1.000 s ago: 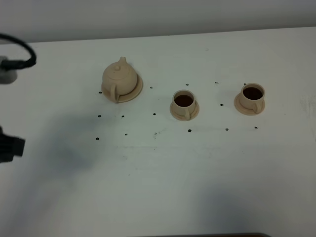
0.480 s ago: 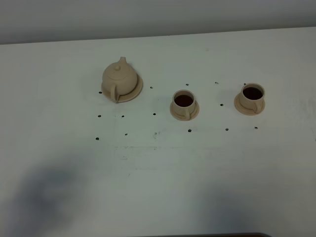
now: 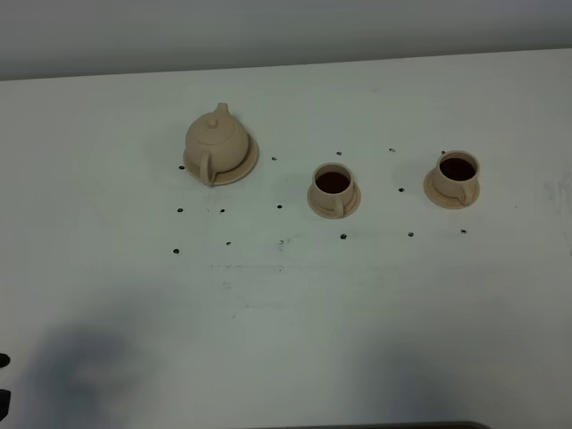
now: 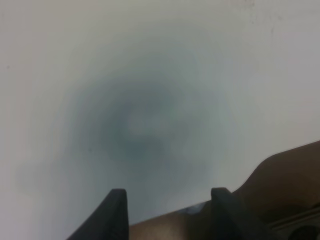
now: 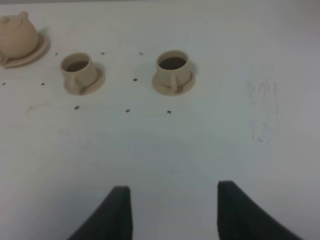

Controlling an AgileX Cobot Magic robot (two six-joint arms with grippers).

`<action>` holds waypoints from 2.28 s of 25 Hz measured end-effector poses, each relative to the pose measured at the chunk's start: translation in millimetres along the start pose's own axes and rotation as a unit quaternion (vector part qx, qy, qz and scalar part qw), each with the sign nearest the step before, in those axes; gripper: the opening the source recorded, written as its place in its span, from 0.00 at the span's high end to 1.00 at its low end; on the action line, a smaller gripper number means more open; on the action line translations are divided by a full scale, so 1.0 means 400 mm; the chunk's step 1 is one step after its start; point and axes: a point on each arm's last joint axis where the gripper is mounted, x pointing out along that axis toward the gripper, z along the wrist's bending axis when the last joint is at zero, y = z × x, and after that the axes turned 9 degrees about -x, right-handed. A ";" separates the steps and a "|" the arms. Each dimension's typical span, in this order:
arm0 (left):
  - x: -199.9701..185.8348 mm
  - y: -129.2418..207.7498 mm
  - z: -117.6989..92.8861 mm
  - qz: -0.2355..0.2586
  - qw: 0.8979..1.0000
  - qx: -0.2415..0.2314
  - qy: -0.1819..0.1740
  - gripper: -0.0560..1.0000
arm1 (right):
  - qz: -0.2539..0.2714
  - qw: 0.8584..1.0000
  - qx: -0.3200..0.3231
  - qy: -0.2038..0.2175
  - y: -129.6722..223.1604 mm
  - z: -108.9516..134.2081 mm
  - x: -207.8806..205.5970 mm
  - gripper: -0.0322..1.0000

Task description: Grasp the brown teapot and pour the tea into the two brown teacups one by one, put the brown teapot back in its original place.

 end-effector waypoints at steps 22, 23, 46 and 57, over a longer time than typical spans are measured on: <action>-0.013 0.006 0.013 -0.027 0.999 -0.021 -0.023 0.57 | 0.000 1.000 0.000 0.000 0.000 0.000 0.000 0.57; -0.017 0.008 0.016 -0.033 0.999 -0.028 -0.029 0.57 | 0.000 1.000 0.000 0.000 0.000 0.000 0.000 0.57; -0.110 0.084 0.023 -0.196 0.970 -0.099 -0.101 0.57 | 0.000 1.000 0.000 0.000 0.000 0.000 0.000 0.57; -0.129 0.108 0.020 -0.234 0.962 -0.092 -0.105 0.57 | 0.000 1.000 0.000 0.000 0.000 0.000 0.000 0.57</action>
